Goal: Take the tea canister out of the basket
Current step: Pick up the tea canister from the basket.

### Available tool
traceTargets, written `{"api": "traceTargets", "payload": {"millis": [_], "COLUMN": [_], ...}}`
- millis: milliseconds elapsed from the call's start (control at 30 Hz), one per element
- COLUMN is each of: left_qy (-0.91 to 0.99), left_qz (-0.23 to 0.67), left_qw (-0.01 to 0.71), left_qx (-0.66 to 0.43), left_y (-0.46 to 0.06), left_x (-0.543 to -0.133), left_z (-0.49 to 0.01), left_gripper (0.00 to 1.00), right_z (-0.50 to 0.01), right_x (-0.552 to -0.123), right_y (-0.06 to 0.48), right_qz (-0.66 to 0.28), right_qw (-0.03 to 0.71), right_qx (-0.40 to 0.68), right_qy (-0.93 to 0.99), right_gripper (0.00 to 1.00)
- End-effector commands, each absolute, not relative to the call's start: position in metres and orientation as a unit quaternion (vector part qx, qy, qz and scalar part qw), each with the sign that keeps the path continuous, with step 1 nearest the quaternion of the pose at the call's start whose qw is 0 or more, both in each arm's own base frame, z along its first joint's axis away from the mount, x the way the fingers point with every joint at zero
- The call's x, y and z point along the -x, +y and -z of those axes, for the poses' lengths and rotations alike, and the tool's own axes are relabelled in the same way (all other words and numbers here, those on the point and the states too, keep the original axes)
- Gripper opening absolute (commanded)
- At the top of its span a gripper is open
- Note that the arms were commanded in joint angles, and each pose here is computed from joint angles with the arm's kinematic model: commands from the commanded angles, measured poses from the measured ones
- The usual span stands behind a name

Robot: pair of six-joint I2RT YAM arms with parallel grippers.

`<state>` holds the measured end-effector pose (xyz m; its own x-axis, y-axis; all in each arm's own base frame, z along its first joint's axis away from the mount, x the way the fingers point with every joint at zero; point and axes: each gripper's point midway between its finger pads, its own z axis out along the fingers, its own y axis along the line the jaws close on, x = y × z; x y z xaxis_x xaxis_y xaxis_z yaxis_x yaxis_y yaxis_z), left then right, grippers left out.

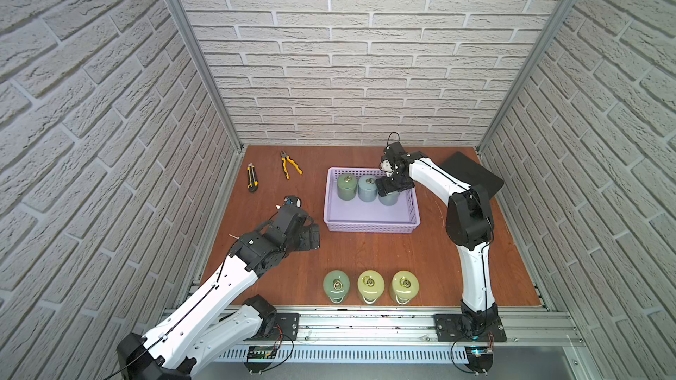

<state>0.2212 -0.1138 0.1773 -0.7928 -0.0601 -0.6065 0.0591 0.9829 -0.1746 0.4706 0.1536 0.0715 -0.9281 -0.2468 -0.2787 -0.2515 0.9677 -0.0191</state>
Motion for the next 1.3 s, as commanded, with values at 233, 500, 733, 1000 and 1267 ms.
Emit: {"api": "traceTargets", "payload": {"millis": [233, 500, 733, 1000, 1267], "left_qy": [0.934, 0.933, 0.934, 0.933, 0.931], "left_qz": [0.106, 0.108, 0.112, 0.123, 0.132], "left_qw": [0.341, 0.342, 0.340, 0.337, 0.341], "left_qx": [0.002, 0.004, 0.003, -0.003, 0.004], "left_y": [-0.116, -0.116, -0.115, -0.115, -0.110], "left_x": [-0.225, -0.225, -0.222, -0.215, -0.206], "left_z": [-0.188, -0.189, -0.198, -0.197, -0.202], "left_gripper": [0.98, 0.98, 0.98, 0.98, 0.98], "right_z": [-0.093, -0.126, -0.160, -0.199, -0.228], "right_x": [-0.477, -0.479, -0.469, -0.450, -0.426], "right_y": [0.155, 0.153, 0.150, 0.143, 0.138], "right_qz": [-0.022, -0.021, -0.027, -0.034, -0.040], "right_qw": [0.164, 0.189, 0.201, 0.223, 0.245], "right_qx": [0.113, 0.105, 0.085, 0.066, 0.064], "right_qy": [0.980, 0.976, 0.976, 0.972, 0.967], "right_gripper": [0.59, 0.55, 0.54, 0.53, 0.54]}}
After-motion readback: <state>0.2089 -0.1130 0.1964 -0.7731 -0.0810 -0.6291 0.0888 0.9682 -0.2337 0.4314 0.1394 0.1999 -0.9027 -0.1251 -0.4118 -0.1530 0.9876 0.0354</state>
